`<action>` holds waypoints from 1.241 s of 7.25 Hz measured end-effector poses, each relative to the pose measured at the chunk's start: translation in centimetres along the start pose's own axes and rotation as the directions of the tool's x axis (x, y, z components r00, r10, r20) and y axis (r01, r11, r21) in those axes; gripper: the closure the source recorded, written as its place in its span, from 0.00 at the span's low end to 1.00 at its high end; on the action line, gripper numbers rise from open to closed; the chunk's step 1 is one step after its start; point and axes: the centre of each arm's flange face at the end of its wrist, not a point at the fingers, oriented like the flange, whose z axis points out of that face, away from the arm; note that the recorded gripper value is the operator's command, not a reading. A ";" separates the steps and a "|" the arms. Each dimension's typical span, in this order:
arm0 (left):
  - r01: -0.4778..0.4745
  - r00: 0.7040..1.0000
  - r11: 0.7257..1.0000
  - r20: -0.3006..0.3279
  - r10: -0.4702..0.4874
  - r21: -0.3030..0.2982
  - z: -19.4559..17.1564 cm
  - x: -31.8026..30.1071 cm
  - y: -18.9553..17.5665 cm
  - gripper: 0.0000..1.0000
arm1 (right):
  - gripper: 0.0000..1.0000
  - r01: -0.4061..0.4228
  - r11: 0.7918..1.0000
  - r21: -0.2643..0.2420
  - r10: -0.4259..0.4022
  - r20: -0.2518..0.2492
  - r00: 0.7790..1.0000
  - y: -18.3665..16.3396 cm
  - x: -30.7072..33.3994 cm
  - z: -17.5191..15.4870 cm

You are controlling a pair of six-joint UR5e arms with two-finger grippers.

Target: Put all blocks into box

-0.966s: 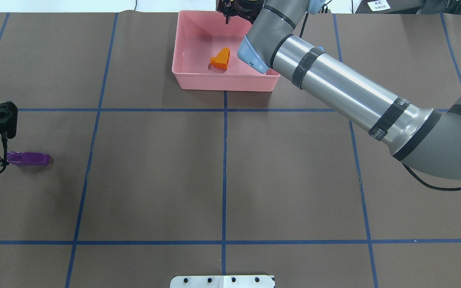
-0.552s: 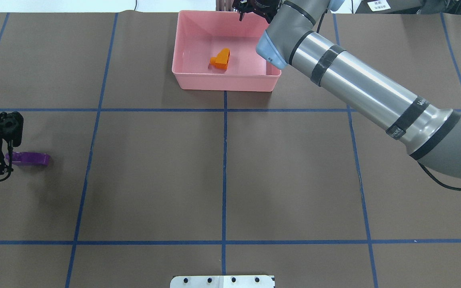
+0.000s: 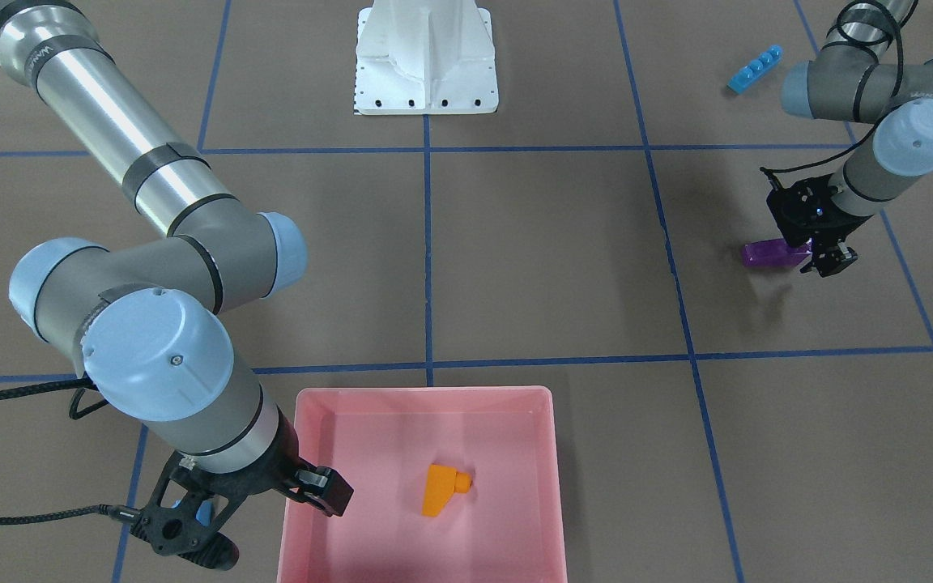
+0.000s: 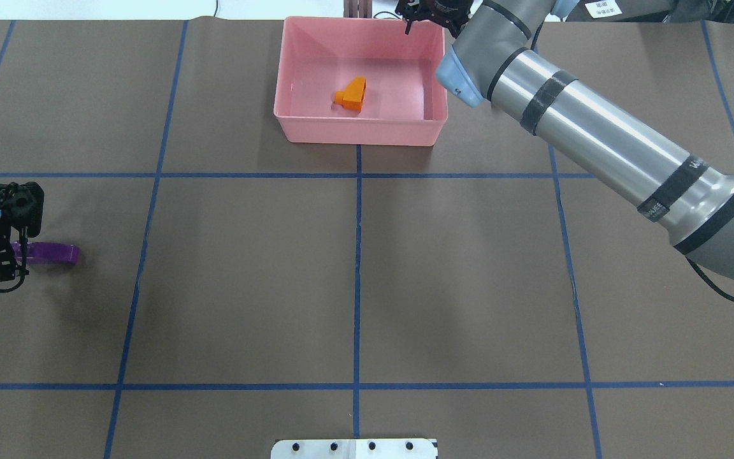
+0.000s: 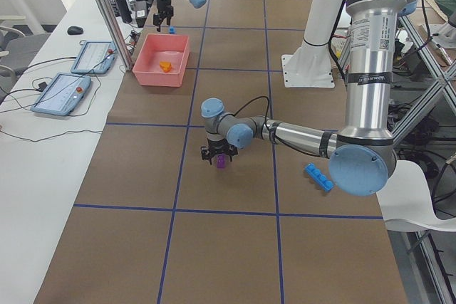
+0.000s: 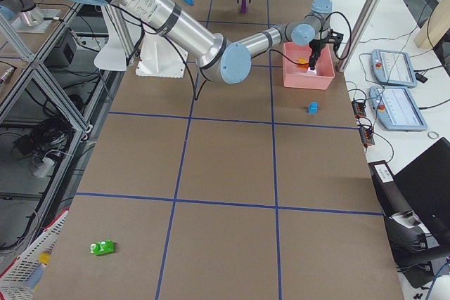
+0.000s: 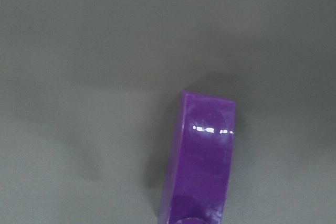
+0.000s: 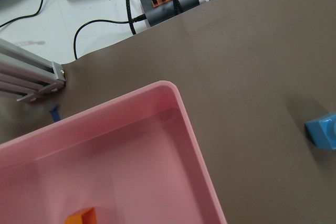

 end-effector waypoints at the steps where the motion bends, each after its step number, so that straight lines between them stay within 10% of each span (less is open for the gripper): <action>1: 0.017 1.000 1.000 0.000 -0.017 0.005 -0.1 0.0 -0.6 0.82 | 0.01 0.006 1.000 0.001 -0.006 -0.004 1.000 -0.3 0.8 0.2; 2: 0.033 0.999 0.999 -0.003 -0.033 0.009 -0.1 0.0 -1.0 1.00 | 0.01 0.007 1.000 0.002 -0.007 -0.008 1.000 -0.5 1.5 0.5; 6: 0.215 0.976 0.970 -0.048 -0.210 0.118 -4.7 1.3 -4.9 1.00 | 0.01 0.022 1.000 0.019 -0.021 -0.045 0.999 -3.8 6.2 1.0; 9: 0.478 0.877 0.836 -0.097 -0.471 0.270 -11.9 -1.7 -17.0 1.00 | 0.01 0.043 0.999 0.016 -0.041 -0.102 0.994 -5.2 11.4 3.6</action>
